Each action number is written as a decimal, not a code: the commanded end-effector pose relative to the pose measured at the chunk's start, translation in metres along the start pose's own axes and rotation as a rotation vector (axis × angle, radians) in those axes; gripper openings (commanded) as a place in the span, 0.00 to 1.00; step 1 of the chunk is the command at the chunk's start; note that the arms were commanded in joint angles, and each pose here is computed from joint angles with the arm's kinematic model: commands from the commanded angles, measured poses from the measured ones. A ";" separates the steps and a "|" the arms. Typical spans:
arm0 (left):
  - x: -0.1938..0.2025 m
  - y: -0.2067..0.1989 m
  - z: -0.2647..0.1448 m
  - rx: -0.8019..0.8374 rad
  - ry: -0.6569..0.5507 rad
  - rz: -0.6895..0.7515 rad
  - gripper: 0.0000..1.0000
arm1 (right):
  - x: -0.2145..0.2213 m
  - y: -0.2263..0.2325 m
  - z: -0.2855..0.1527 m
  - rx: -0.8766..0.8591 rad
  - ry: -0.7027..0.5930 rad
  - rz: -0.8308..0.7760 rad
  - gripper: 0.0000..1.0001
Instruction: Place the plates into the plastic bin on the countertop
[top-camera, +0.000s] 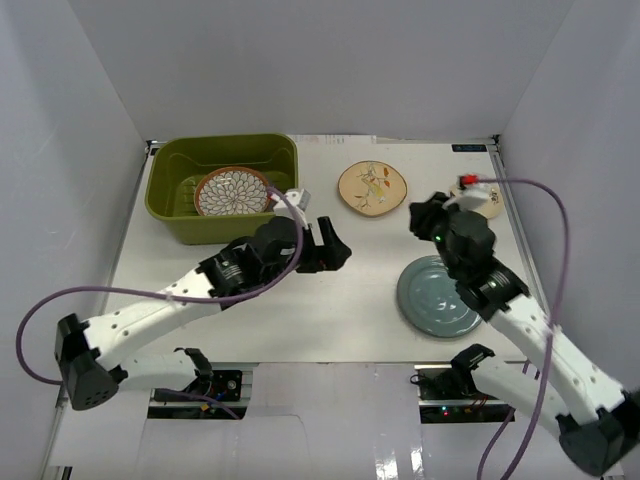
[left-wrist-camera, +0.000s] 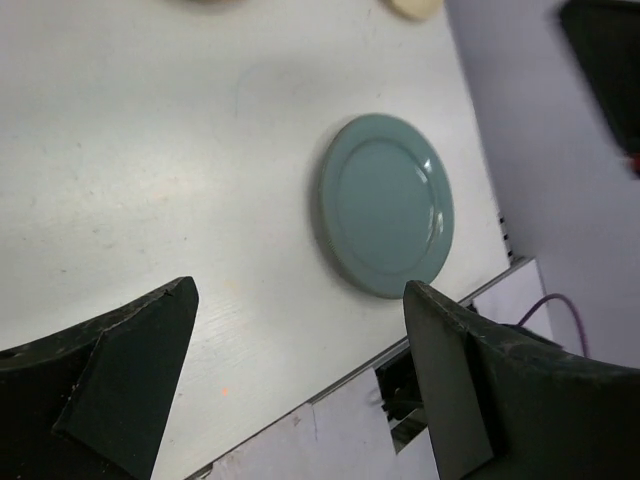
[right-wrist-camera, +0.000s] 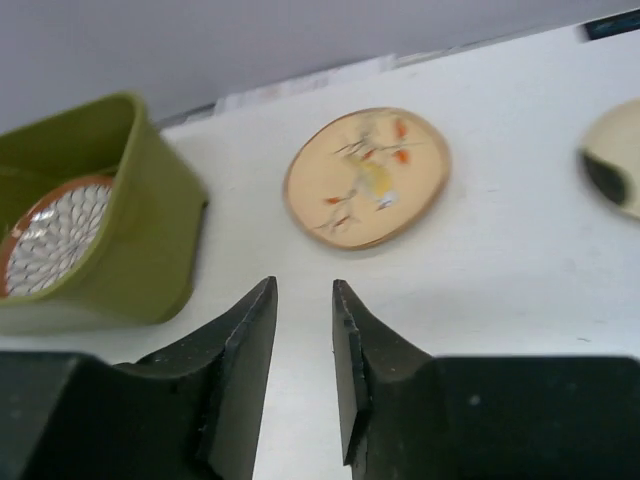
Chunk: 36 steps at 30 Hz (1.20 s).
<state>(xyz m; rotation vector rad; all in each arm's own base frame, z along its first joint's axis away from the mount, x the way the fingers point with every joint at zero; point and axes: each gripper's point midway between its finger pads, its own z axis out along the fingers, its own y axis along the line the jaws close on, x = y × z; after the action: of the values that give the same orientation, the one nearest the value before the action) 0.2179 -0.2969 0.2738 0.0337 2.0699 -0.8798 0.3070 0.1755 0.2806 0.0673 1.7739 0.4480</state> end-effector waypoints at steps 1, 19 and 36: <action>0.041 -0.002 0.035 0.027 0.126 -0.038 0.94 | -0.007 -0.051 -0.039 0.066 -0.077 0.062 0.34; 0.165 0.004 0.158 0.085 0.448 -0.076 0.84 | 0.026 -0.091 -0.102 0.083 -0.120 0.140 0.35; 0.239 0.001 0.220 0.167 0.608 -0.279 0.60 | 0.035 -0.082 -0.108 0.016 -0.103 0.173 0.36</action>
<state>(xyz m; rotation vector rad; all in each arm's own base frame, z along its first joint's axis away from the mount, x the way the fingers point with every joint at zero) 0.2282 -0.4999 0.0422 0.1582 2.5225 -1.3710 0.2127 0.0796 0.2291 0.2506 1.7127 0.5097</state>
